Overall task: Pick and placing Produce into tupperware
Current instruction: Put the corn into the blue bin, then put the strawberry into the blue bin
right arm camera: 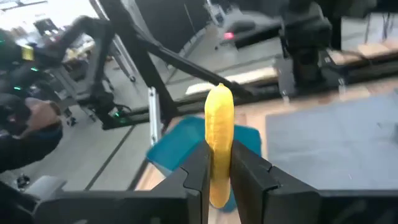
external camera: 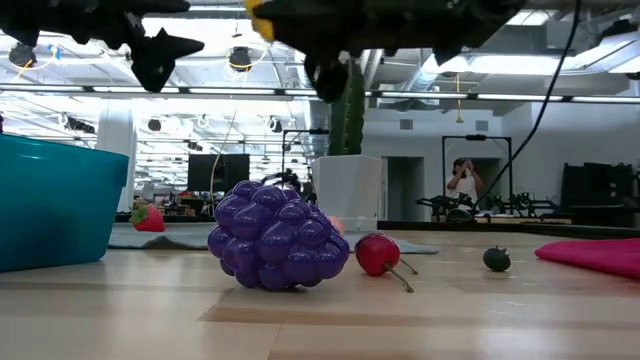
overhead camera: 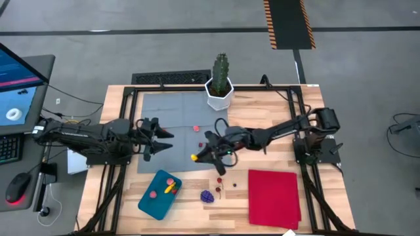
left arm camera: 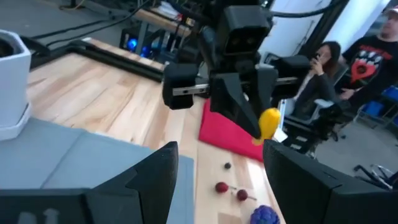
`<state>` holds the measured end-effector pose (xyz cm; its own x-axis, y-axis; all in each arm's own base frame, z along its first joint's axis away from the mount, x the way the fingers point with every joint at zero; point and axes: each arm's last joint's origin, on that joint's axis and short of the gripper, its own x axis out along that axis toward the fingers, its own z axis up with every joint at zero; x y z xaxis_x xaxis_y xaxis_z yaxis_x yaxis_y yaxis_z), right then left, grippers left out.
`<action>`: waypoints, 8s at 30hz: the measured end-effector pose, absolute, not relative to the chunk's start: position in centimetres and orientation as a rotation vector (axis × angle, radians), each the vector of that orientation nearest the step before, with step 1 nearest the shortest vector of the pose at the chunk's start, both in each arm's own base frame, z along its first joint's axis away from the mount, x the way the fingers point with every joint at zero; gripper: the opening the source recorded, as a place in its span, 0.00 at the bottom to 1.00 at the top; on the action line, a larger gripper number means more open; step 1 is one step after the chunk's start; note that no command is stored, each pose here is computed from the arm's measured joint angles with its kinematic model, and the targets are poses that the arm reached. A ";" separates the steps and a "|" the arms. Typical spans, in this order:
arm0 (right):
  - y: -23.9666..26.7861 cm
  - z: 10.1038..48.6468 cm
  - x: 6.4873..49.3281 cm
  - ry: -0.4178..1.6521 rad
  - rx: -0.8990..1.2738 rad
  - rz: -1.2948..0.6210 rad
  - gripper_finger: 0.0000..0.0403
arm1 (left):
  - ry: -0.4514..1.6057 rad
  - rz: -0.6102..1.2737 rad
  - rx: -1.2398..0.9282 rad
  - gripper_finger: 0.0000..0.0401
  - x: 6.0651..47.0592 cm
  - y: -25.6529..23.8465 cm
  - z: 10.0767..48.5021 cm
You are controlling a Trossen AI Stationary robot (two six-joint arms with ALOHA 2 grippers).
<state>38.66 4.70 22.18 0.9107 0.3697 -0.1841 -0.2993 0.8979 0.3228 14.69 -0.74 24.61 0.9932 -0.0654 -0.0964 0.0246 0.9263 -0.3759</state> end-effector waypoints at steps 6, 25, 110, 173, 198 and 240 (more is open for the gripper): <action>3.9 22.2 40.2 0.250 0.300 0.328 0.19 | 0.137 -0.043 -0.379 0.56 15.3 -0.9 24.2; 1.0 23.8 41.9 0.228 0.348 0.263 0.19 | 0.064 -0.063 -0.379 0.56 16.7 -1.1 24.5; 6.9 21.3 40.6 0.669 0.260 0.371 0.86 | 0.204 -0.210 -0.461 0.12 15.5 -3.1 23.9; 17.0 19.2 36.5 0.744 0.074 0.297 0.81 | 0.794 0.857 -0.900 0.48 12.2 4.6 16.3; 17.0 19.2 36.4 0.746 0.079 0.295 0.81 | 1.097 0.829 -0.812 0.36 15.5 5.3 15.3; 12.9 20.0 35.5 0.583 0.046 0.429 0.75 | 0.412 0.255 -0.464 0.00 11.1 -1.6 28.4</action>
<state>35.53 12.86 19.98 0.7492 0.4053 -0.5239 -0.3796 0.9109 0.1618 11.11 -1.64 28.42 0.8868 0.1440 -0.4392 -0.3285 0.8649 -0.3797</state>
